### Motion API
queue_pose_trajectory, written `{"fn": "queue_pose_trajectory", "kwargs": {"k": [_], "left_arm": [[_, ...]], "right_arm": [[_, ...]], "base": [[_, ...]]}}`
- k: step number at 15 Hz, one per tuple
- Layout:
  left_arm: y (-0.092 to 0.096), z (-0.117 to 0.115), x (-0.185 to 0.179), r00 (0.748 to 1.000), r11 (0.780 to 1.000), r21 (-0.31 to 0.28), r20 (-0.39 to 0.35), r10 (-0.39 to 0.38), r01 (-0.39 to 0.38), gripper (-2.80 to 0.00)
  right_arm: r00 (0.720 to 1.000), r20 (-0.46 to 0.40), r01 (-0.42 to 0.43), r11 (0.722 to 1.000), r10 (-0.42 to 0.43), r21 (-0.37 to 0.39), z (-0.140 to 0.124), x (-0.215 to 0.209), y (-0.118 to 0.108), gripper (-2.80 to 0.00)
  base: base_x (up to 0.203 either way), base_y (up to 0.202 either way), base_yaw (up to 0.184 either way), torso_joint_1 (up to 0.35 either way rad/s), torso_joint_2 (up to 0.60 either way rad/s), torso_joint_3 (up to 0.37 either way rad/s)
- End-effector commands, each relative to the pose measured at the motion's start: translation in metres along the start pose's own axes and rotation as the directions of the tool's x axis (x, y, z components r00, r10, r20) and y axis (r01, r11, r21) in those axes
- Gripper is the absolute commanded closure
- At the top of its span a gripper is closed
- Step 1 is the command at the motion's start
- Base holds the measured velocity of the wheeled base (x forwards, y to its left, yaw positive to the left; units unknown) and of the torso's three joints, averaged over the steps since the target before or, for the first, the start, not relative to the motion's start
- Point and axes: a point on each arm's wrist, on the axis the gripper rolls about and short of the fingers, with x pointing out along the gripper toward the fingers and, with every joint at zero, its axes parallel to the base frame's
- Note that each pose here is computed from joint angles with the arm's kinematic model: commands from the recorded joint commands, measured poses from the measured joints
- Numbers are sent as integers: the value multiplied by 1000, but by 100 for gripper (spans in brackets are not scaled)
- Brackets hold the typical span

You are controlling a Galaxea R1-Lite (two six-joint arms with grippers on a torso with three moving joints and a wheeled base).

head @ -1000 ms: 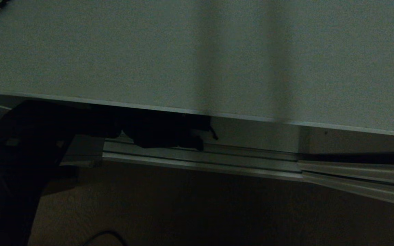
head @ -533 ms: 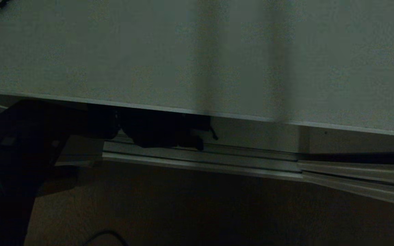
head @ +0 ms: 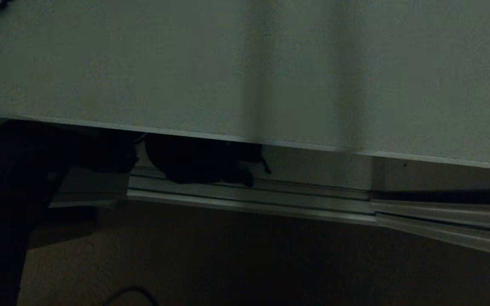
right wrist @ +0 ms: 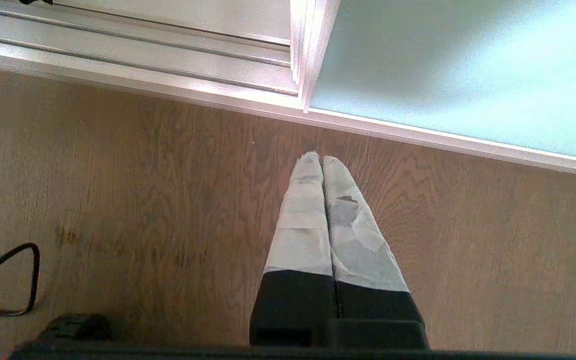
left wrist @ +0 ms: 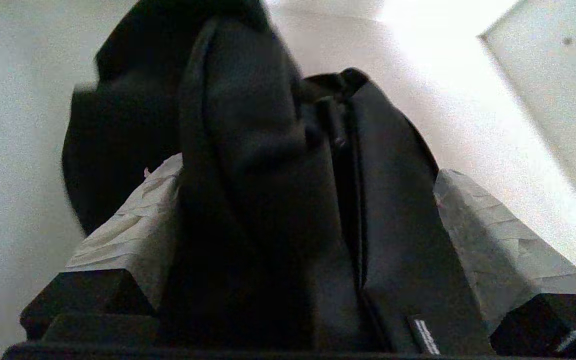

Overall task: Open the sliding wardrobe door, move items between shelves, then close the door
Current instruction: Place the bag on the lower shelf

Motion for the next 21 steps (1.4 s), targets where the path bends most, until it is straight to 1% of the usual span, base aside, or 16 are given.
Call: {"fn": "queue_pose_trajectory", "kwargs": {"k": [1,2,4,5,6,9,11,13,15,16,19,21], "left_arm": [[-1,7,-3,1000,999,-37,4,10,-10,-280],[-2,11,-4,1000,998,-54,11,14,-14,-280],[-4,16,-8,999,999,-41,48,11,-9,-280],[-5,18,-10,999,999,-37,53,11,-9,-280],[-5,20,-14,999,999,-36,52,16,-14,-280],[1,17,-19,999,999,-41,29,32,-31,-280],[3,21,-24,999,998,-46,13,42,-41,-280],[1,19,-29,999,997,-68,-15,46,-47,-280],[2,19,-39,997,989,-130,-38,61,-65,-280],[1,20,-40,997,987,-145,-39,65,-70,-280],[-2,19,-45,996,986,-146,-56,70,-77,-280],[-4,18,-48,995,979,-188,-78,65,-78,-280]], "right_arm": [[1000,0,0,1000,0,0,0,0,0,0],[1000,1,0,1000,0,0,0,0,0,0],[1000,1,0,1000,0,0,0,0,0,0],[1000,1,0,1000,0,0,0,0,0,0],[1000,-1,0,1000,0,0,0,0,0,0],[1000,1,0,1000,0,0,0,0,0,0],[1000,-1,0,1000,0,0,0,0,0,0],[1000,1,0,1000,0,0,0,0,0,0],[1000,1,0,1000,0,0,0,0,0,0],[1000,1,0,1000,0,0,0,0,0,0],[1000,1,0,1000,0,0,0,0,0,0],[1000,1,0,1000,0,0,0,0,0,0]], "base": [[0,0,0,0,0,0],[0,0,0,0,0,0],[0,0,0,0,0,0],[0,0,0,0,0,0],[0,0,0,0,0,0],[0,0,0,0,0,0],[0,0,0,0,0,0],[0,0,0,0,0,0],[0,0,0,0,0,0],[0,0,0,0,0,0],[0,0,0,0,0,0],[0,0,0,0,0,0]]}}
